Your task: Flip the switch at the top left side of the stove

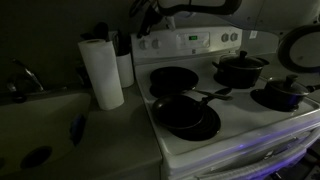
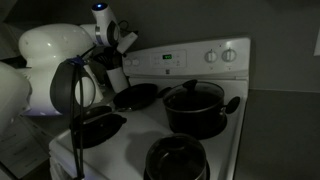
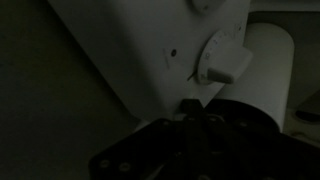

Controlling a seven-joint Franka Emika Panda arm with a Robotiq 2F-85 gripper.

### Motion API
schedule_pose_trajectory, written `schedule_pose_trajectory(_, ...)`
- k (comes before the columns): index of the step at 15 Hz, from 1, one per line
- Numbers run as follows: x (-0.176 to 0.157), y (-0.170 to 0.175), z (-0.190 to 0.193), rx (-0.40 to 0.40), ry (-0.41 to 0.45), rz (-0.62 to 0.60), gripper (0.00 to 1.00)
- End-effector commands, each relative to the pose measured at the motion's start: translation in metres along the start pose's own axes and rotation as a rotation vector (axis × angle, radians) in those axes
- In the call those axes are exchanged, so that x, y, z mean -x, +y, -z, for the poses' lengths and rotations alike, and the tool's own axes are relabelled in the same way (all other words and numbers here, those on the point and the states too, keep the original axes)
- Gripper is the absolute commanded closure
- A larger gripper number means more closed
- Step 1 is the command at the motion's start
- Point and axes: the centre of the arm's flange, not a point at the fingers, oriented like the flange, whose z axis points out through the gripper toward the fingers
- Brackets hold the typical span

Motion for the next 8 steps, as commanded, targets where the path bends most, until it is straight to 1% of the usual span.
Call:
schedule_pose_trajectory(1,0.017,0.018,-0.071,-0.084,-0.067,-0.042,1.0)
schedule_pose_trajectory(5,0.019,0.013,-0.073,-0.104,-0.065,-0.073,1.0)
schedule_pose_trajectory(6,0.023,0.008,-0.078,-0.13,-0.085,-0.085,1.0)
schedule_pose_trajectory(8,0.029,-0.001,-0.091,-0.159,-0.075,-0.111,1.0)
